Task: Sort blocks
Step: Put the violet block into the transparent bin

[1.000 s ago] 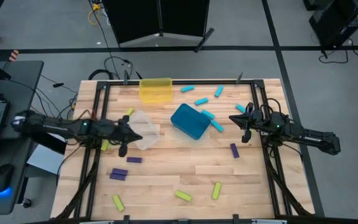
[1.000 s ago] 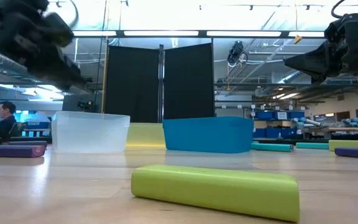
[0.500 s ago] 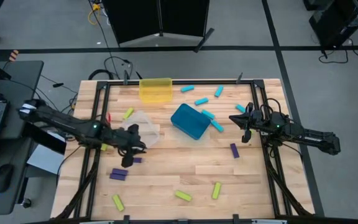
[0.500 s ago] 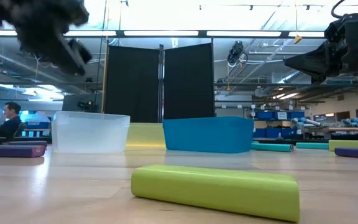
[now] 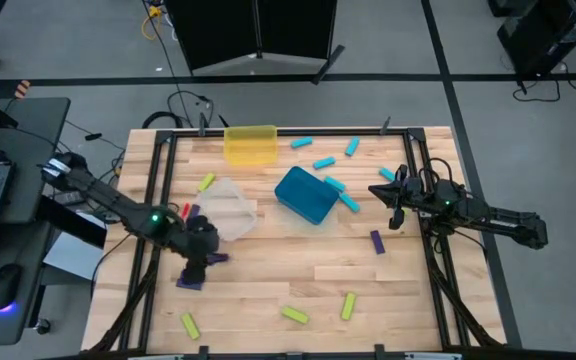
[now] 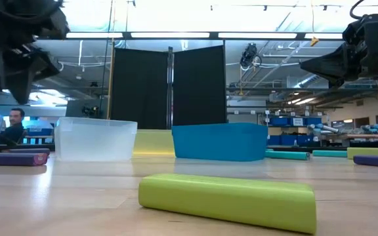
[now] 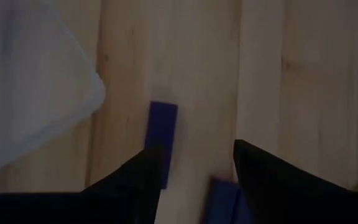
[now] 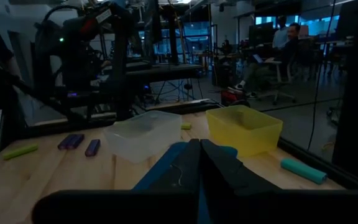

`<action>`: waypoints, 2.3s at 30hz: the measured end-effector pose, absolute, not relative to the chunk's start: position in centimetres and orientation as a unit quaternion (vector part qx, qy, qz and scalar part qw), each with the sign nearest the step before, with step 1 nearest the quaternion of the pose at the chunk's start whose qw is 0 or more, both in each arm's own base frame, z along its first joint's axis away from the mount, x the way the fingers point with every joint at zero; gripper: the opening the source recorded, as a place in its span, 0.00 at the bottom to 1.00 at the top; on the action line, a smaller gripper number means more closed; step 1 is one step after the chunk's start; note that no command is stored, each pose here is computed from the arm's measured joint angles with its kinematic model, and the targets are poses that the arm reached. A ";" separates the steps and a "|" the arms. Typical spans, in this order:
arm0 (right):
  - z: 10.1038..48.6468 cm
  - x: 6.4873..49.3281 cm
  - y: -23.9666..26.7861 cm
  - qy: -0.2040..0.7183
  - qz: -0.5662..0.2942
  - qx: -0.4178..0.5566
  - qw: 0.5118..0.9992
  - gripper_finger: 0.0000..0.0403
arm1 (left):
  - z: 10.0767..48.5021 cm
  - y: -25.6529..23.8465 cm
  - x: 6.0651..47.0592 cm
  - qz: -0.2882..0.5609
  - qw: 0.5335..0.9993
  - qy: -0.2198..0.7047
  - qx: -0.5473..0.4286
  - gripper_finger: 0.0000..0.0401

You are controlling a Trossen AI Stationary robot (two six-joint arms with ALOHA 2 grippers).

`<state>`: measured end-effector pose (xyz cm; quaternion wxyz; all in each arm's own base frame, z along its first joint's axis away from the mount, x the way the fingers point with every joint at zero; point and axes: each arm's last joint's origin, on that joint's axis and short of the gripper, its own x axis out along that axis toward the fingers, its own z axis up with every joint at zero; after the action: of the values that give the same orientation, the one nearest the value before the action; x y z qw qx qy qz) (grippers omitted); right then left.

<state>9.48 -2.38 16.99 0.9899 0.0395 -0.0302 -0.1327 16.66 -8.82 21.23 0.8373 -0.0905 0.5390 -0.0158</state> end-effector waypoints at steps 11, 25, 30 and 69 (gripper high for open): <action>17.1 9.5 -2.4 -0.033 -0.133 0.036 0.990 0.06 | 17.5 -10.2 17.8 0.031 0.793 0.608 -0.021 0.58; 17.1 9.5 -2.4 -0.033 -0.133 0.038 0.990 0.06 | 15.6 -10.6 18.7 0.035 0.784 0.620 0.006 0.64; 17.0 9.5 -2.4 -0.033 -0.132 0.038 0.990 0.06 | 14.5 -10.3 18.2 0.036 0.782 0.622 0.008 0.64; 17.0 9.5 -2.4 -0.033 -0.132 0.038 0.990 0.06 | 14.0 -9.7 18.5 0.034 0.784 0.619 -0.016 0.27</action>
<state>9.48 -2.38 17.05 0.9899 0.0385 -0.0327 -0.1325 18.48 -9.70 14.02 0.7844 -0.0161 0.6191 0.0337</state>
